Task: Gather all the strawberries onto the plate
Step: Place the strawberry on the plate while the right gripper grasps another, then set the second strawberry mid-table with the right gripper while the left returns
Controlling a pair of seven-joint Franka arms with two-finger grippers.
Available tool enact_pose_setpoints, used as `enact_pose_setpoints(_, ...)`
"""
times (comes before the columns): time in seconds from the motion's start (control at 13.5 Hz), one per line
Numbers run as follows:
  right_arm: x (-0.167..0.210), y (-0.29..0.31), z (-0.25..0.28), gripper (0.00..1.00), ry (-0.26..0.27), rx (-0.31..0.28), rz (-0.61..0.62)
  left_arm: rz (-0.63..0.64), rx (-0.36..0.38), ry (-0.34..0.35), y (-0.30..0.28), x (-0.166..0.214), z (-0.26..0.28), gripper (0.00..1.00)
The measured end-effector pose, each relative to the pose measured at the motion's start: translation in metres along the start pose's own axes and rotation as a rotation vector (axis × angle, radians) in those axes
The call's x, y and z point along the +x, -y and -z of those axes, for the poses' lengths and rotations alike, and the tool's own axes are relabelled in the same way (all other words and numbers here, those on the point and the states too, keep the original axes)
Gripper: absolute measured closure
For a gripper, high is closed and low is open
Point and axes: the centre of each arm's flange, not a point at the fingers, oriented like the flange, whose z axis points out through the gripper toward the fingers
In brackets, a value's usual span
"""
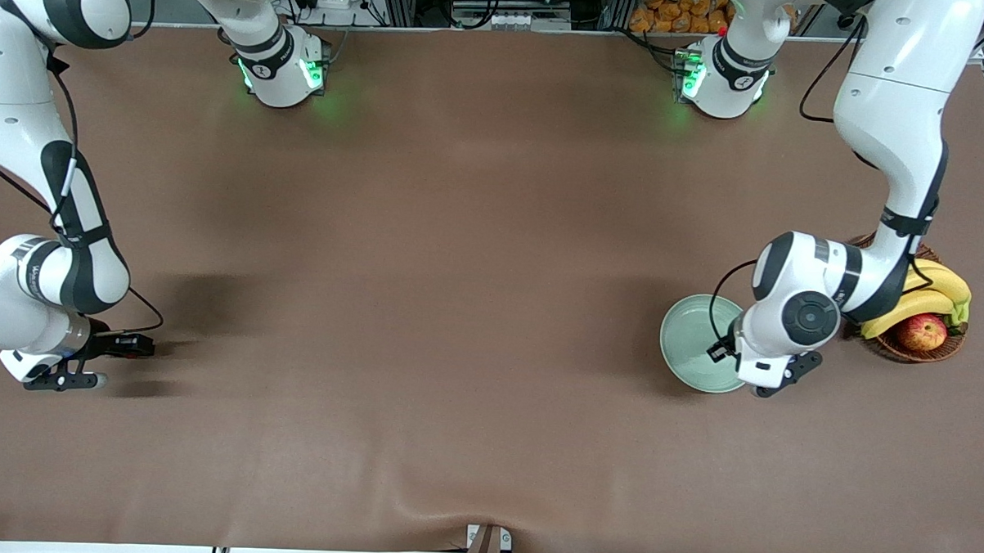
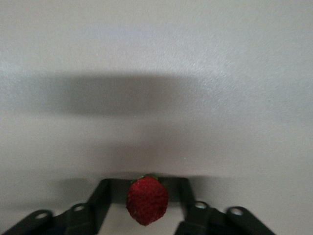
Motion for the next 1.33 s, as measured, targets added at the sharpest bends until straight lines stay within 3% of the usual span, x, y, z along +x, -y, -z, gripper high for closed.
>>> enact_pose_setpoints(0.15,0.001,-0.003,0.002,0.68,-0.004,-0.001,0.013,0.009,-0.022,-0.037,0.008,0.012,0.032,0.28)
enact_pose_setpoints(0.37,0.006,0.002,0.009,0.69,-0.016,0.002,0.047,-0.002,-0.037,-0.085,0.009,0.003,0.098,0.0)
enact_pose_setpoints(0.59,0.029,0.052,0.049,0.69,-0.06,0.022,0.171,-0.056,-0.073,-0.089,-0.021,-0.033,0.149,0.0)
enact_pose_setpoints(0.89,0.056,0.199,0.098,0.69,-0.128,0.123,0.374,-0.075,-0.179,-0.057,-0.058,-0.063,0.193,0.0)
enact_pose_setpoints(1.11,0.053,0.323,0.103,0.69,-0.128,0.158,0.522,0.004,-0.227,-0.022,-0.085,-0.091,0.207,0.0)
enact_pose_setpoints(1.33,0.034,0.447,0.104,0.69,-0.115,0.175,0.541,0.046,-0.223,0.006,-0.118,-0.126,0.2,0.0)
